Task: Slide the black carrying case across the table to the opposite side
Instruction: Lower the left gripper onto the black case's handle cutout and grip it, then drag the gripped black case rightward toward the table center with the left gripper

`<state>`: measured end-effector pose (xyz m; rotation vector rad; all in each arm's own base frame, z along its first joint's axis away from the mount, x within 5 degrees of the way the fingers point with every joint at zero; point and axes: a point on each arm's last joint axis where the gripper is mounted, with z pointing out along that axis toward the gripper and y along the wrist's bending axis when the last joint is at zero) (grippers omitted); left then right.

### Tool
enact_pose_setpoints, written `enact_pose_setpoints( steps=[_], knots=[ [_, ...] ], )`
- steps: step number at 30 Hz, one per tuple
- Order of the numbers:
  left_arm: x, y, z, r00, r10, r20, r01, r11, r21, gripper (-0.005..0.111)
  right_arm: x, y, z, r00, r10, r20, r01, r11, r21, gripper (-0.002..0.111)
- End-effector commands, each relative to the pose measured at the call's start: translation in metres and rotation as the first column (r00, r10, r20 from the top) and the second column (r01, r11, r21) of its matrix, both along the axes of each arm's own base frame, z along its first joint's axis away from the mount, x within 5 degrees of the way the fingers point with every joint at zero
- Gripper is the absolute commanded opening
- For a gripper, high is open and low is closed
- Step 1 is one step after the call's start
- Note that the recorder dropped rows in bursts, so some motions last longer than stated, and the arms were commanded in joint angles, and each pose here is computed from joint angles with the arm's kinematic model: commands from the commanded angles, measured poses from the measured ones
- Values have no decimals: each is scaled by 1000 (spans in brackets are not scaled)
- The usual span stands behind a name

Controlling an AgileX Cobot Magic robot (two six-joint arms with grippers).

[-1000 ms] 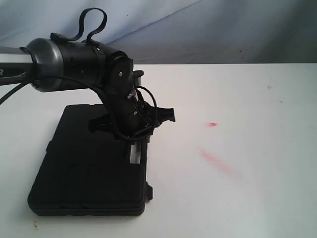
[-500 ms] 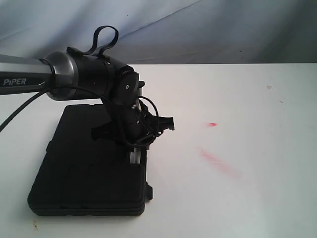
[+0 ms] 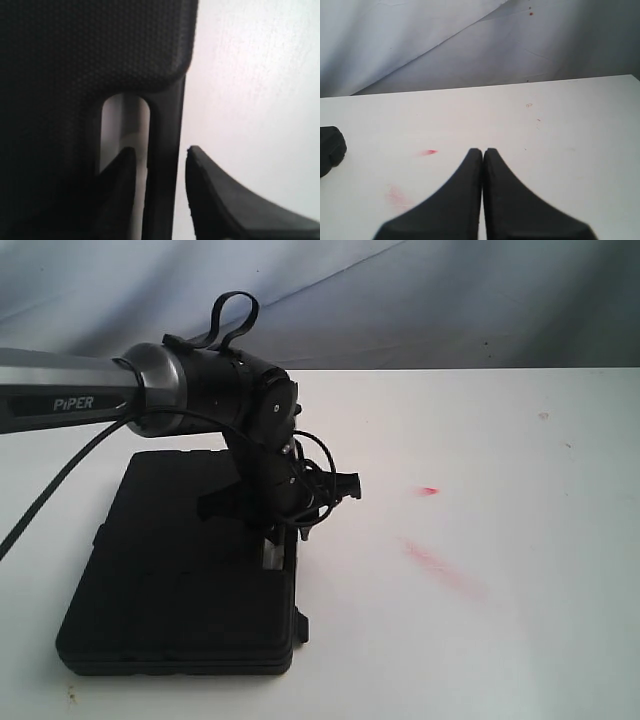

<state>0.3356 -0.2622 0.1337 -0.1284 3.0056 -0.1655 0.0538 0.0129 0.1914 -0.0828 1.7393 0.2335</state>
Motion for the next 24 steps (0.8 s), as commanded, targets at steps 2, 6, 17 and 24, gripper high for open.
enact_pose_setpoints(
  steps=[2, 6, 17, 24],
  knots=[
    [0, -2, -7, 1000, 7, -30, -7, 1000, 22, 33, 0, 0, -1, 1000, -4, 1, 4, 1000, 8, 0],
    [0, -2, -10, 999, 8, -37, -6, 1000, 27, 32, 0, 0, -1, 1000, -4, 1, 4, 1000, 8, 0],
    [-7, -11, -13, 999, -17, -35, 18, 1000, 25, 3, 0, 0, -1, 1000, -4, 1, 4, 1000, 8, 0],
    [-7, -25, -8, 1000, -29, -12, 28, 1000, -11, 0, 0, 0, -1, 1000, -4, 1, 4, 1000, 8, 0]
  ],
)
